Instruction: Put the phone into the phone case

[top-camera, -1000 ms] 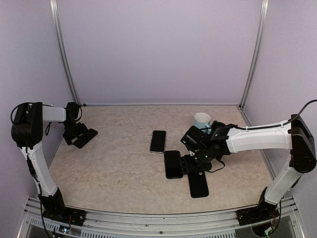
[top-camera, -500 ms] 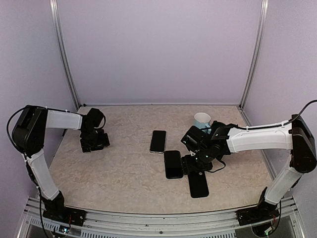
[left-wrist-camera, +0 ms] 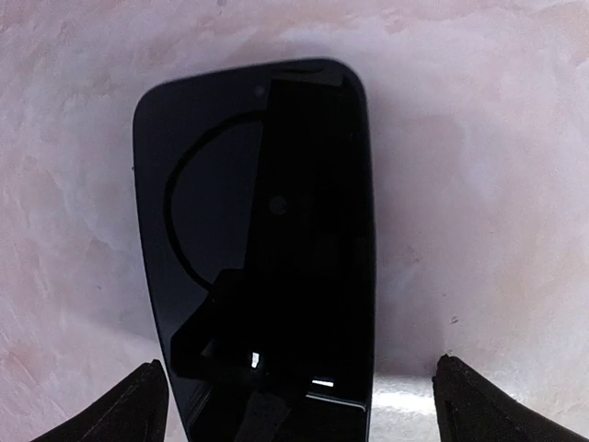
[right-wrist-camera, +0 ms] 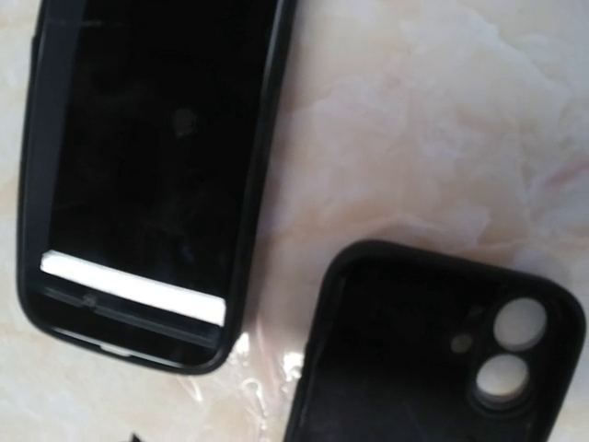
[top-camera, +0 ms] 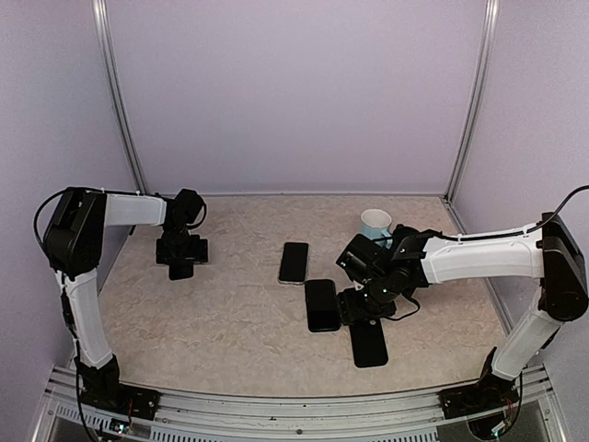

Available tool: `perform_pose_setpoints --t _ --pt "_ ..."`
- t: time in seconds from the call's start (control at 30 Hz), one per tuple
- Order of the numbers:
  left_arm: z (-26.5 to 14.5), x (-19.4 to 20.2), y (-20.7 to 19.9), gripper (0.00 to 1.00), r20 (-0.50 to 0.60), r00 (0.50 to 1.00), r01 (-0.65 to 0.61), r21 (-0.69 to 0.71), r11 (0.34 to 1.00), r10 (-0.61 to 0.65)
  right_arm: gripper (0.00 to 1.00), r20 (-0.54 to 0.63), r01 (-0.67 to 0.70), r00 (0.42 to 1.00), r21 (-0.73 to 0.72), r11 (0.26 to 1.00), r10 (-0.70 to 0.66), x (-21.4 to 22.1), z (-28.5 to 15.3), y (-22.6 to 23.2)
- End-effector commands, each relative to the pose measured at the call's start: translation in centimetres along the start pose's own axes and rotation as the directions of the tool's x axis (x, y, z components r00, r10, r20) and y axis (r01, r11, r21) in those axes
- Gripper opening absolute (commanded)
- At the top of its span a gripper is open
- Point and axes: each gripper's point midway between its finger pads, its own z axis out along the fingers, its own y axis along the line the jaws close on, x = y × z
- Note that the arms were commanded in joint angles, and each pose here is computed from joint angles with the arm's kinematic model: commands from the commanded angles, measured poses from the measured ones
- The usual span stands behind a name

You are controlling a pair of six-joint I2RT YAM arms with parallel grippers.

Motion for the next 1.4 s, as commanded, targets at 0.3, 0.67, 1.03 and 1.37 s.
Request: perform_pose_setpoints --t 0.3,0.67,1.03,1.37 --pt "2.4 3.1 0.7 0.96 -0.106 0.993 -0.047 0.018 0.999 0.049 0.71 0.012 0.016 1.000 0.021 1.000 -0.016 0.0 -0.8 -0.1" --pt "-0.2 0.2 3.9 0.99 -0.014 0.990 0.138 0.107 0.985 -0.137 0.71 0.009 0.020 1.000 0.030 0.999 -0.020 0.2 -0.6 -0.4" --pt "2.3 1.6 3.3 0.98 -0.094 0.994 0.075 0.130 0.989 -0.063 0.72 0.006 0.016 1.000 0.026 1.000 -0.016 0.3 -0.6 -0.3" --pt "1.6 5.7 -0.9 0.81 -0.146 0.984 -0.073 0.207 0.976 0.104 0.72 -0.004 0.033 0.999 0.025 0.999 -0.033 0.1 -0.6 0.0"
